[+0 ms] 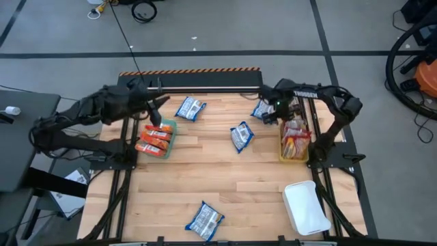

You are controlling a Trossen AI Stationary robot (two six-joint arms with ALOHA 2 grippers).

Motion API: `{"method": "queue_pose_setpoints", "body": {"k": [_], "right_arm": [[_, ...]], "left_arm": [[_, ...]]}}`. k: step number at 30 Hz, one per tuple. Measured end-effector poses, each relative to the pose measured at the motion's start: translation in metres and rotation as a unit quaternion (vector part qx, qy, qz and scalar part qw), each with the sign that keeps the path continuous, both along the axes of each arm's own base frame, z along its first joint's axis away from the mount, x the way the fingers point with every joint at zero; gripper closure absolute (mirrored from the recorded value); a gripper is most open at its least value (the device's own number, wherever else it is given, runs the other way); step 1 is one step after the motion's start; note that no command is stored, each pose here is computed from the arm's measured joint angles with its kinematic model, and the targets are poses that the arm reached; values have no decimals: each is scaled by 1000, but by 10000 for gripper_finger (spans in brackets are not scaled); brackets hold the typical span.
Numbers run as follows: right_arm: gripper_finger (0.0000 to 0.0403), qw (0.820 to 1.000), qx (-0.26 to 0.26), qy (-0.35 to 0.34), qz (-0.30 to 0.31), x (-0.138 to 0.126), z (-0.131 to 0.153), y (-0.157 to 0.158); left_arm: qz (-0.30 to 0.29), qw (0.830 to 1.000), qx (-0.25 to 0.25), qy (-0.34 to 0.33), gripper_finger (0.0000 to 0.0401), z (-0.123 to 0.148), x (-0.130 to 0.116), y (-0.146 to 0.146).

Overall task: Sort Maruchan noodles
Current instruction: Adjust the yellow bin, then adjust the blue noodle pack

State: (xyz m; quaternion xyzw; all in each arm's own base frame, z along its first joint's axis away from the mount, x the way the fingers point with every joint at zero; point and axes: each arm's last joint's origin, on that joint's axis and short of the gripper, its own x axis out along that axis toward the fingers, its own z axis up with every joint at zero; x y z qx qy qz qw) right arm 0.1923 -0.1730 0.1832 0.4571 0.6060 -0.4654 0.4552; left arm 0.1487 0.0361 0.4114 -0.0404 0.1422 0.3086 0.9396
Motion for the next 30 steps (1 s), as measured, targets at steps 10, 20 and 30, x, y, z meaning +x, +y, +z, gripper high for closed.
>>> {"method": "queue_pose_setpoints", "body": {"k": [10, 20, 30], "right_arm": [[213, 980, -173, 6, 96, 29, 51, 1], [224, 973, -193, 104, 70, 20, 8, -77], [225, 990, -59, -67, 112, 59, -18, -59]], "left_arm": [[-163, 985, 55, -23, 292, 9, 13, 19], [-179, 983, 38, -31, 292, 0, 49, 33], [-170, 985, 20, -17, 292, -4, 50, 34]]}}
